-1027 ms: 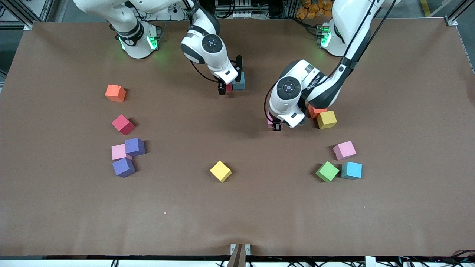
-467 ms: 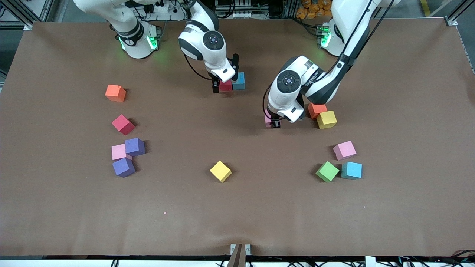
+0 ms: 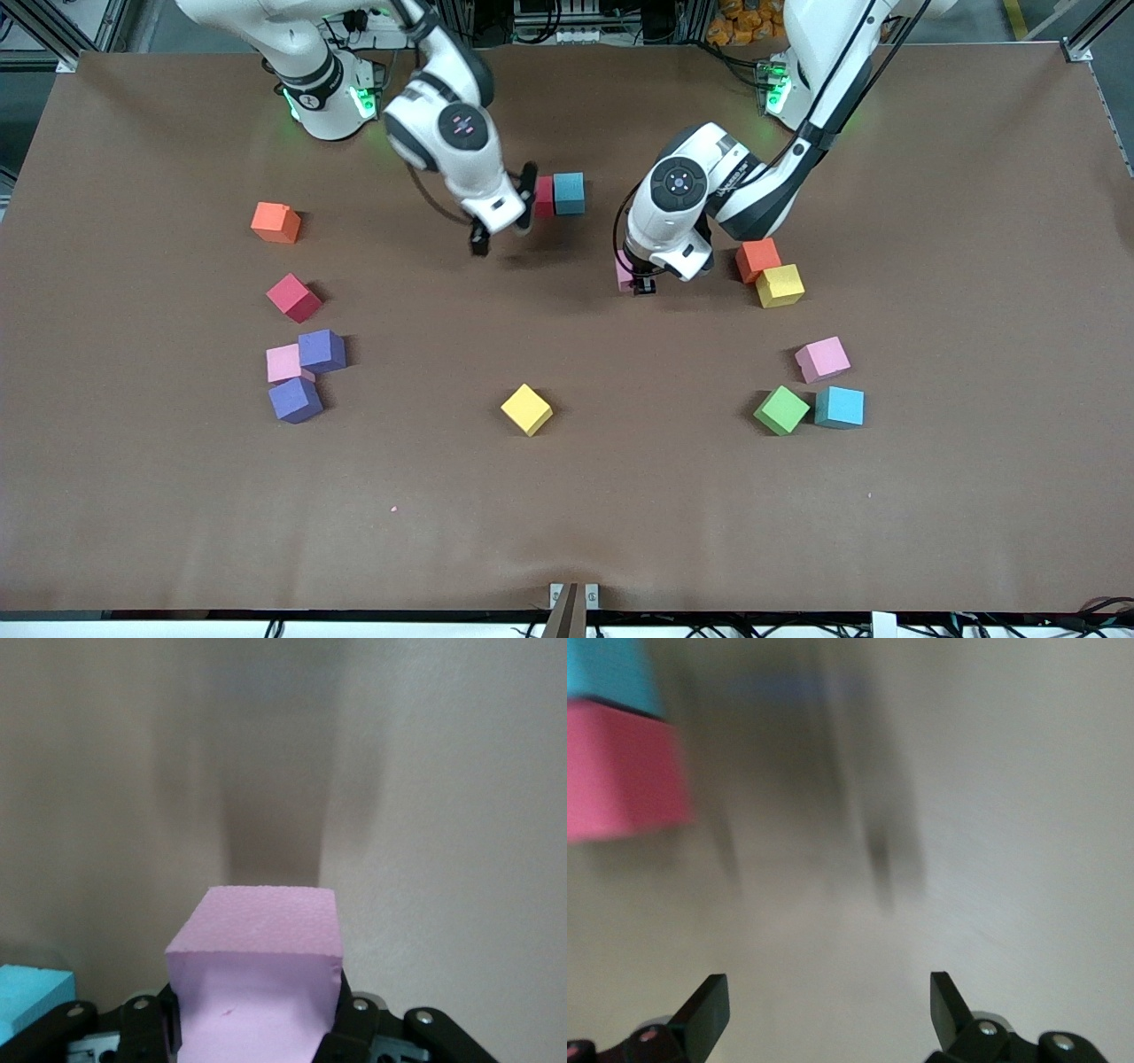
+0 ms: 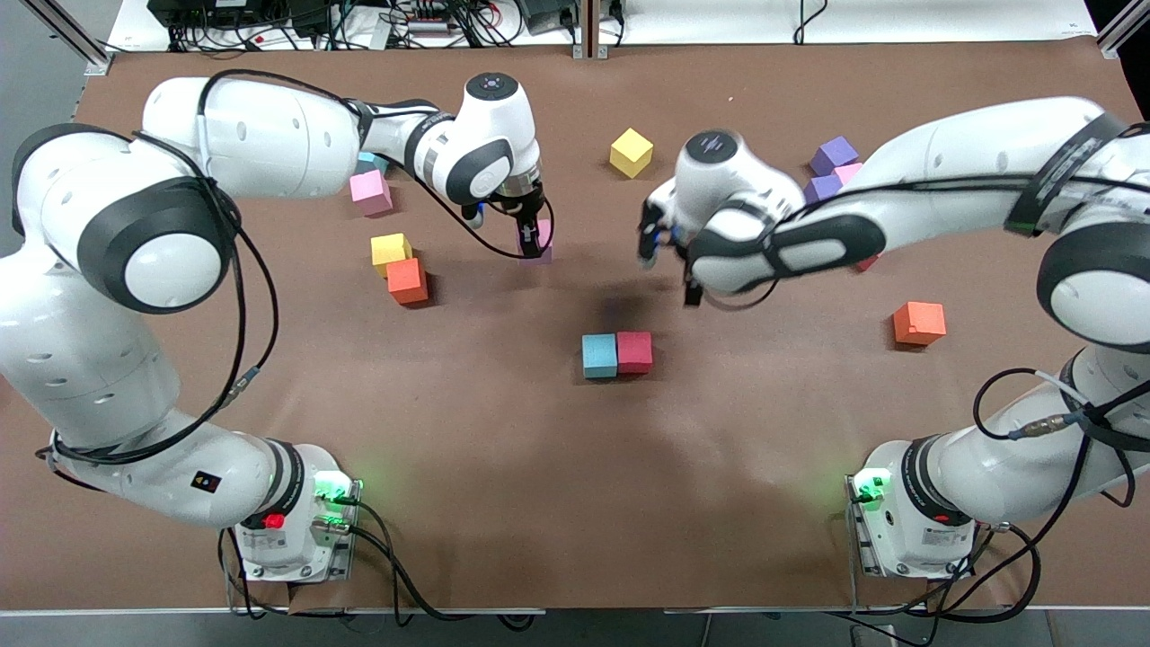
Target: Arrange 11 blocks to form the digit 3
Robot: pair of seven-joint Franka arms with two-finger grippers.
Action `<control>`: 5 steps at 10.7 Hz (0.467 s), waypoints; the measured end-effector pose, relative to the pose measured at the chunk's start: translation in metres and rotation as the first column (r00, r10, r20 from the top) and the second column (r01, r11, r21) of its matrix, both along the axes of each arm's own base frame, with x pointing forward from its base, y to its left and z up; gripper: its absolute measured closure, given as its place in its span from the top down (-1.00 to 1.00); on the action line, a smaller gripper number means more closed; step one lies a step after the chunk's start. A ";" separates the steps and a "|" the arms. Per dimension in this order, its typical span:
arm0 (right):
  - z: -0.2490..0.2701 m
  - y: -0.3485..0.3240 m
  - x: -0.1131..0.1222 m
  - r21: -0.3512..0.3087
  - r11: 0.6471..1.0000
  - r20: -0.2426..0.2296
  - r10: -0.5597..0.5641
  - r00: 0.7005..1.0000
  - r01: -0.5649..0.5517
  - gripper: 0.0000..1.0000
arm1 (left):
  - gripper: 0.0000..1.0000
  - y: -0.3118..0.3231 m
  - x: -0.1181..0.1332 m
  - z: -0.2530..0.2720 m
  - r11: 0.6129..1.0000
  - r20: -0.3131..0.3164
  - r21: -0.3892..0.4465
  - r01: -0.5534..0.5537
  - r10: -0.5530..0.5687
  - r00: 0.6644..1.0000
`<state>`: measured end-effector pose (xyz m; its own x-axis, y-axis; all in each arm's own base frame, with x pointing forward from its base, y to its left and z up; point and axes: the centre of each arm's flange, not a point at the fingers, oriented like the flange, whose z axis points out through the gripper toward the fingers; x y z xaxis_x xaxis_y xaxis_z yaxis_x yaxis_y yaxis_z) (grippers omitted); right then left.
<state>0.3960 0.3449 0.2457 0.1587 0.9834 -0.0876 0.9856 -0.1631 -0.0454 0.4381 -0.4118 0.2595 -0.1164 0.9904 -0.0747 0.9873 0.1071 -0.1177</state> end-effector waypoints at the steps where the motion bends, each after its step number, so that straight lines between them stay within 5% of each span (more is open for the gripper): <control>1: 0.005 -0.023 0.028 -0.009 1.000 0.030 -0.024 0.999 0.024 1.00 | 0.15 -0.004 -0.004 -0.001 1.000 0.010 -0.012 -0.002 0.002 1.000; 5: 0.040 -0.142 0.132 -0.027 0.989 0.105 0.148 0.983 -0.146 1.00 | 0.15 -0.008 -0.050 -0.031 0.999 0.024 -0.037 -0.008 0.009 1.000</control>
